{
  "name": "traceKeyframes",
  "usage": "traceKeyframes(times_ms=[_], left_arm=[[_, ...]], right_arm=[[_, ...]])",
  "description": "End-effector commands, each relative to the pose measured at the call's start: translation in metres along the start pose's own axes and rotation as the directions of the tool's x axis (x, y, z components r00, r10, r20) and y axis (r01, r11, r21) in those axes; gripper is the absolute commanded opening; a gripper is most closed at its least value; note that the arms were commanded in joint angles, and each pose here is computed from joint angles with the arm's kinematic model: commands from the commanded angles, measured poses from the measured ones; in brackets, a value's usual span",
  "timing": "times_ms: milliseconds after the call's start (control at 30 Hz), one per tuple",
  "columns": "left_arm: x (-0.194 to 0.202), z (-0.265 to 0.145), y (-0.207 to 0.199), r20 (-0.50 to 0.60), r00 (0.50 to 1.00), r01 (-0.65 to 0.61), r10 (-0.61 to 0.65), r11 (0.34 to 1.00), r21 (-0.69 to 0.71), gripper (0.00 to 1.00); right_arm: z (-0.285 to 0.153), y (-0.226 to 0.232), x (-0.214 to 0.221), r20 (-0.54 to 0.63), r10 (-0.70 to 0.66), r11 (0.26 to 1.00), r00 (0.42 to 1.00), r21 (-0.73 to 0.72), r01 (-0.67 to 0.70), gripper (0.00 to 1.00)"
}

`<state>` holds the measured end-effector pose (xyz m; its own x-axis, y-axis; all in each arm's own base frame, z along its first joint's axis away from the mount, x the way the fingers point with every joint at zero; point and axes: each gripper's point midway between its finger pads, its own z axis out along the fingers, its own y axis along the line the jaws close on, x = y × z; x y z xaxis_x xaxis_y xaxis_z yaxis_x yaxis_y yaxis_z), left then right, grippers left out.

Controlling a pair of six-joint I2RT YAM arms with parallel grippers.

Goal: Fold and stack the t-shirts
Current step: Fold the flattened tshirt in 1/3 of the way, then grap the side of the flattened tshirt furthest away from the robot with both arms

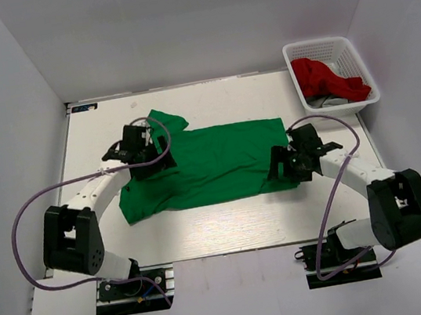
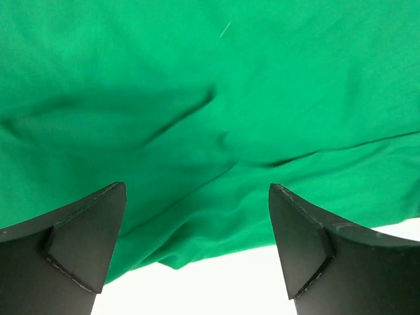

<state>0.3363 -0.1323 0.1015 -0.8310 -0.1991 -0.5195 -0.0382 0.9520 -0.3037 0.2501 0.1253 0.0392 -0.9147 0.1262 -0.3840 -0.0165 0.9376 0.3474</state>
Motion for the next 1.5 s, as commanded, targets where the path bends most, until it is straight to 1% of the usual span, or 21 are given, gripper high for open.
traceKeyframes(times_ms=[0,33,133,267,400,467,567,600,733,800,900,967,1067,1167,1200,1267,1333,1367,1400,1433,1467], left_arm=[[0.014,0.010,0.003,-0.008,0.998,0.066,-0.066,0.998,0.011,0.99],[0.016,0.013,0.004,-0.017,0.998,0.067,-0.067,0.998,0.006,0.99],[0.010,0.022,0.006,-0.023,0.997,0.075,-0.075,0.997,-0.004,0.99],[0.014,0.033,0.007,-0.052,0.996,0.069,-0.070,0.997,-0.028,0.99],[0.018,0.045,0.028,-0.060,0.995,0.078,-0.085,0.991,-0.113,0.99],[0.004,0.051,0.031,-0.022,0.996,0.077,-0.081,0.987,-0.142,0.99],[-0.008,0.059,0.028,-0.010,0.997,0.077,-0.080,0.986,-0.148,0.99],[-0.021,0.059,0.023,0.014,0.998,0.067,-0.066,0.989,-0.134,0.99],[-0.048,0.066,0.023,0.078,0.996,0.053,-0.041,0.984,-0.168,0.99],[-0.063,0.071,0.022,0.103,0.994,0.045,-0.026,0.982,-0.182,0.99],[-0.081,0.079,0.015,0.128,0.992,0.035,-0.013,0.985,-0.170,0.99],[-0.082,0.092,0.014,0.110,0.994,0.024,-0.005,0.986,-0.167,0.99],[-0.102,0.093,0.000,0.121,0.993,0.023,-0.006,0.990,-0.137,0.99],[-0.123,0.081,-0.010,0.177,0.984,0.016,0.004,0.994,-0.111,0.99],[-0.135,0.071,-0.016,0.222,0.975,0.005,0.015,0.996,-0.091,0.99],[-0.149,0.064,-0.024,0.264,0.964,-0.019,0.036,0.998,-0.065,0.99],[-0.160,0.062,-0.019,0.291,0.956,-0.015,0.046,0.994,-0.108,0.99],[-0.167,0.068,-0.012,0.288,0.956,-0.002,0.050,0.987,-0.163,0.99],[-0.182,0.059,-0.015,0.329,0.943,0.008,0.049,0.985,-0.170,0.99],[-0.188,0.061,-0.011,0.330,0.942,0.016,0.052,0.980,-0.200,0.99],[-0.195,0.070,-0.008,0.314,0.948,0.021,0.057,0.971,-0.238,0.99]], right_arm=[[-0.001,-0.019,0.019,-0.019,0.050,0.995,0.999,0.084,-0.048,0.90],[0.002,-0.025,0.032,-0.042,0.066,0.993,0.997,0.098,-0.062,0.90],[0.007,-0.031,0.043,-0.054,0.090,0.990,0.994,0.113,-0.084,0.90],[0.008,-0.036,0.047,-0.051,0.111,0.986,0.993,0.131,-0.103,0.90],[0.002,-0.038,0.043,-0.026,0.111,0.983,0.994,0.153,-0.105,0.90],[0.000,-0.039,0.042,-0.020,0.106,0.982,0.994,0.159,-0.102,0.90],[-0.003,-0.038,0.040,-0.016,0.109,0.982,0.994,0.158,-0.105,0.90],[-0.003,-0.038,0.040,-0.012,0.108,0.982,0.994,0.156,-0.104,0.90],[-0.007,-0.037,0.039,-0.004,0.106,0.983,0.994,0.152,-0.104,0.90],[-0.010,-0.043,0.038,0.014,0.106,0.977,0.994,0.185,-0.106,0.90],[-0.013,-0.044,0.038,0.018,0.103,0.975,0.994,0.194,-0.105,0.90],[-0.016,-0.042,0.033,0.039,0.093,0.978,0.995,0.185,-0.098,0.90],[-0.021,-0.036,0.028,0.052,0.063,0.985,0.997,0.158,-0.071,0.90],[-0.036,-0.027,0.005,0.134,0.030,0.990,0.990,0.132,-0.048,0.90],[-0.044,-0.026,-0.011,0.188,0.023,0.987,0.982,0.150,-0.051,0.90],[-0.057,-0.023,-0.027,0.260,0.009,0.987,0.966,0.152,-0.050,0.90],[-0.071,-0.020,-0.049,0.340,-0.014,0.986,0.940,0.160,-0.043,0.90],[-0.081,-0.018,-0.064,0.392,-0.018,0.984,0.920,0.167,-0.052,0.90],[-0.081,-0.020,-0.067,0.400,-0.023,0.982,0.916,0.179,-0.053,0.90],[-0.085,-0.019,-0.075,0.418,-0.028,0.979,0.908,0.193,-0.059,0.90],[-0.091,-0.018,-0.084,0.444,-0.001,0.978,0.896,0.189,-0.093,0.90]])
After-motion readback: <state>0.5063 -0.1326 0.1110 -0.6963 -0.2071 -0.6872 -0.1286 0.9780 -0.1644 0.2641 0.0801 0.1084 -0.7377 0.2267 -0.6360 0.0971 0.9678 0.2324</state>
